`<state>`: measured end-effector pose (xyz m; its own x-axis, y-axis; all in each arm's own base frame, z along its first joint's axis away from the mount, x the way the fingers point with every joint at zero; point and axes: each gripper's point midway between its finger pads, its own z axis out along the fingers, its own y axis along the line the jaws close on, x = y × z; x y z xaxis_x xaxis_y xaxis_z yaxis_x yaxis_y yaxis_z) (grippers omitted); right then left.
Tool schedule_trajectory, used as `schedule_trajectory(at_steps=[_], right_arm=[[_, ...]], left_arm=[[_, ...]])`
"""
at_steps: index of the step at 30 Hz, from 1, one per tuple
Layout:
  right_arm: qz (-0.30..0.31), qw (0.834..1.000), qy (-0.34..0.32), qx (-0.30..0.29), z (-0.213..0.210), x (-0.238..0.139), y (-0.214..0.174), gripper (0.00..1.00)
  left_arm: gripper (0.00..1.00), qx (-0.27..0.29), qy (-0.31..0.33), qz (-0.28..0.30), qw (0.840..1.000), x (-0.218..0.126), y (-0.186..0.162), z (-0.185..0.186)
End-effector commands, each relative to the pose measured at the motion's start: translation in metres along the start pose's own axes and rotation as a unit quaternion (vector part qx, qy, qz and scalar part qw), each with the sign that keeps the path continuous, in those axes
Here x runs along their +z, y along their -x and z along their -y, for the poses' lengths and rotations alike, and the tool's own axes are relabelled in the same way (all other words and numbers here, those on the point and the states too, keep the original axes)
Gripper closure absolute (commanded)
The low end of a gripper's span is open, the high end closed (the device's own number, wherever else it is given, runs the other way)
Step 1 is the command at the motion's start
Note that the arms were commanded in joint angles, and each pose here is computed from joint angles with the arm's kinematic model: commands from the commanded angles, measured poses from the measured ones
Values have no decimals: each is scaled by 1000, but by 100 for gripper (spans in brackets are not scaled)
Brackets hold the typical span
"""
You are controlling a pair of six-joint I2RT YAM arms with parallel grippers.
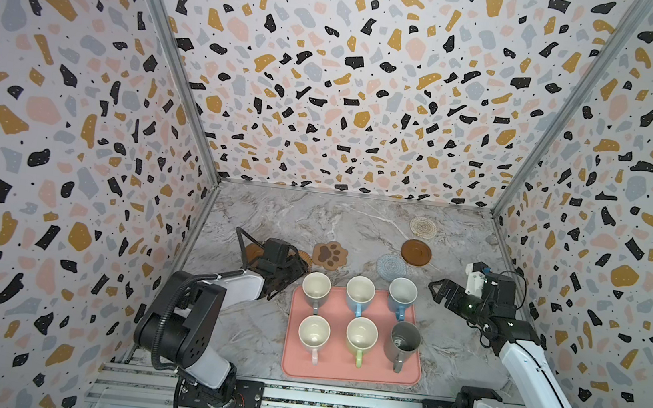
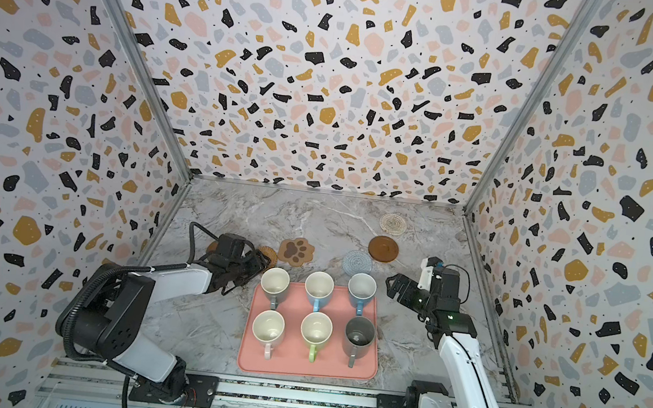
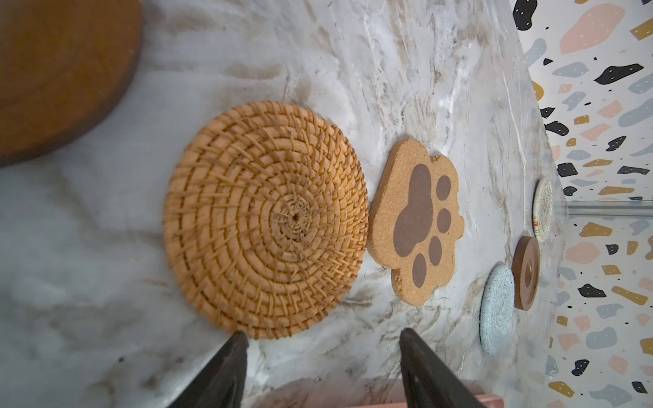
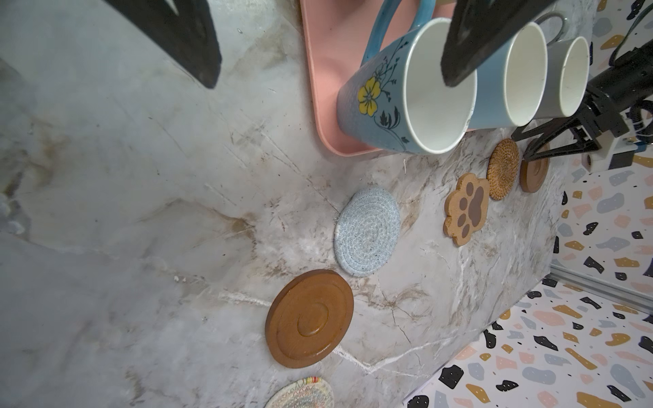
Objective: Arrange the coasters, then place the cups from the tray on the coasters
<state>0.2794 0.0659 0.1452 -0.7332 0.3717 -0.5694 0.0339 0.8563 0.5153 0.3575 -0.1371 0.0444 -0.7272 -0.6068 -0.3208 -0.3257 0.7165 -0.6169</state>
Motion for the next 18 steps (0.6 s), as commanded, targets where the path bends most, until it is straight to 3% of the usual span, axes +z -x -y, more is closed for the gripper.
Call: schedule_trajectory(at_steps=[1,18], right_arm=[[1,1000,-3,0,-1,-4,1,1],[6,1000,-8,1,-1,-9,2,1]], left_arm=[[31,-11,-4,6,1000,5,-3,-4],[32,-5,25,9,1000,23,2,-13]])
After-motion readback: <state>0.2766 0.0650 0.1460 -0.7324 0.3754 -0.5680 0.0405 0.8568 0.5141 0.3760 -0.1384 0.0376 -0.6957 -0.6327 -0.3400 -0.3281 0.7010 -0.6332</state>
